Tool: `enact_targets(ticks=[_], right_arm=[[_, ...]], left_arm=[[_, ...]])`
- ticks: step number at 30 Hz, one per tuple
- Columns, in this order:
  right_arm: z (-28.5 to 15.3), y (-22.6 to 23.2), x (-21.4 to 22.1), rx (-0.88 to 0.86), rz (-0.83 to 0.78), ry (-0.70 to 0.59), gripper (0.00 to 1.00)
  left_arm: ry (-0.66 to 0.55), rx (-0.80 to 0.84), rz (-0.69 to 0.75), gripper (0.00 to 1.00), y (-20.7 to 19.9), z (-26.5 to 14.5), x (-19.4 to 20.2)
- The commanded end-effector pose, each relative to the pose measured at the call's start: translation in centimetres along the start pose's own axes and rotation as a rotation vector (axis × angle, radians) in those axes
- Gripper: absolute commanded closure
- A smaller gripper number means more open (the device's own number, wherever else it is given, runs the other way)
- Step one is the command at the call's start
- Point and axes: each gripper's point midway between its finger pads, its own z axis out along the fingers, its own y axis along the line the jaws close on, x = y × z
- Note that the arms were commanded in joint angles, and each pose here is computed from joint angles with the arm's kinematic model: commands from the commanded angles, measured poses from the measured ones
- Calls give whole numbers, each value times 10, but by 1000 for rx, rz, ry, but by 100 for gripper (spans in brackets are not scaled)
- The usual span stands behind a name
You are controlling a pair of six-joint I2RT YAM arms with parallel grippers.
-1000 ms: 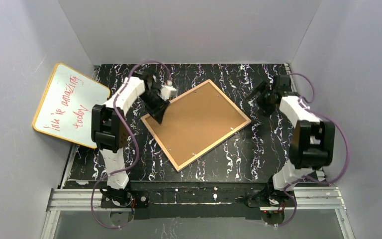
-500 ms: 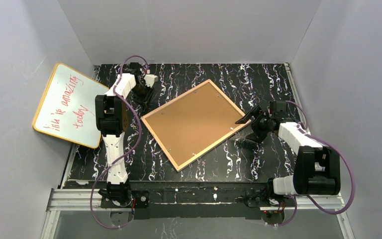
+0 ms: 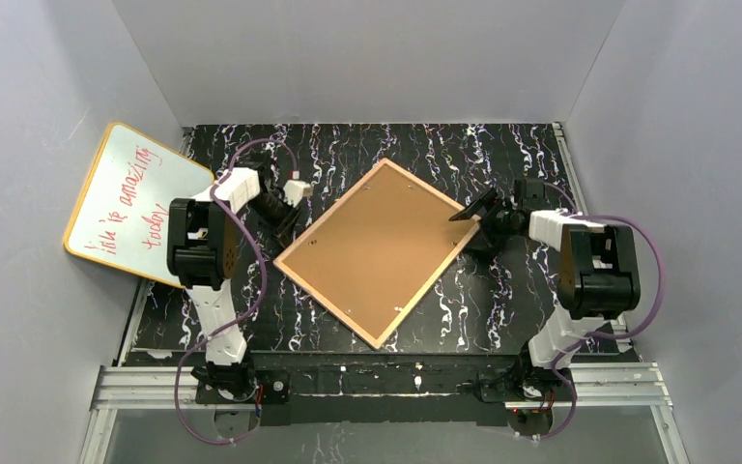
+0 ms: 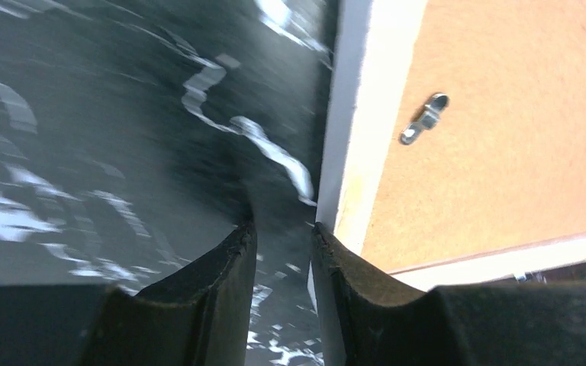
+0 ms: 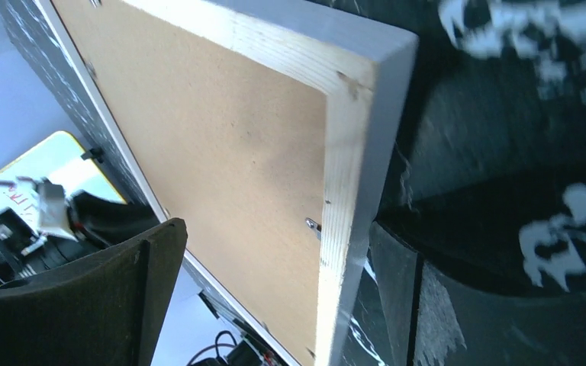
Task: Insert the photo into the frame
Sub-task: Adjust the photo frame at the center of the board.
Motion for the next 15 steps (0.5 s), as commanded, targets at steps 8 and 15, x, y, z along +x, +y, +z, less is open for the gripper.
enact_targets(ticks=[8,15], right_arm=[[37,51,-75,-43,-42,-61,1],[2,82,-104,-4,-131,-198,3]], left_arm=[[219,334,106,69,-136,10,97],[116,338,45,70,-126,-23,73]])
